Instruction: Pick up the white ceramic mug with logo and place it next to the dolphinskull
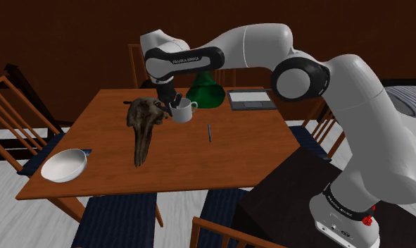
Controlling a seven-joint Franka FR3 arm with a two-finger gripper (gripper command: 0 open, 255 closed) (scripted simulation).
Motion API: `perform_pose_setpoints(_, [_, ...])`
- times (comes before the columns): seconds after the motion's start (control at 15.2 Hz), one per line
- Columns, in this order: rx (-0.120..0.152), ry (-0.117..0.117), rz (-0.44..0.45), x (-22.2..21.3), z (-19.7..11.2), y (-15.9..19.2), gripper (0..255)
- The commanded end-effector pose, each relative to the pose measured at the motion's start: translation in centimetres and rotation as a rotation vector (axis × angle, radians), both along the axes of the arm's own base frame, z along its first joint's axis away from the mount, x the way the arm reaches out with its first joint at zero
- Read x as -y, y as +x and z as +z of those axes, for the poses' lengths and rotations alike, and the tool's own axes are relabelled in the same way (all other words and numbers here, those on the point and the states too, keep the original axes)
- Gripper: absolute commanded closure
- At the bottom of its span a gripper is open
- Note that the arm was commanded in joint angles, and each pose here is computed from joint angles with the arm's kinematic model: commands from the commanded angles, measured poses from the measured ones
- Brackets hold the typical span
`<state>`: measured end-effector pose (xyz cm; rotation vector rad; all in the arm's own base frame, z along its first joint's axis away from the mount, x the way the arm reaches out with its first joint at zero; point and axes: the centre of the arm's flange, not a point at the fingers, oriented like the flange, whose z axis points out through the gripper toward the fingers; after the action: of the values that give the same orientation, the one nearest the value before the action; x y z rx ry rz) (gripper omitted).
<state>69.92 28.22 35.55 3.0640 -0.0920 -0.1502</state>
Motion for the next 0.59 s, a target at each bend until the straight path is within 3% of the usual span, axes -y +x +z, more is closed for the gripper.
perform_pose_setpoints(0.0, [0.000,0.000,0.000,-0.1,-1.0,-0.1,255])
perform_pose_setpoints(0.53, [0.000,0.000,0.000,-0.1,-5.2,-0.1,255])
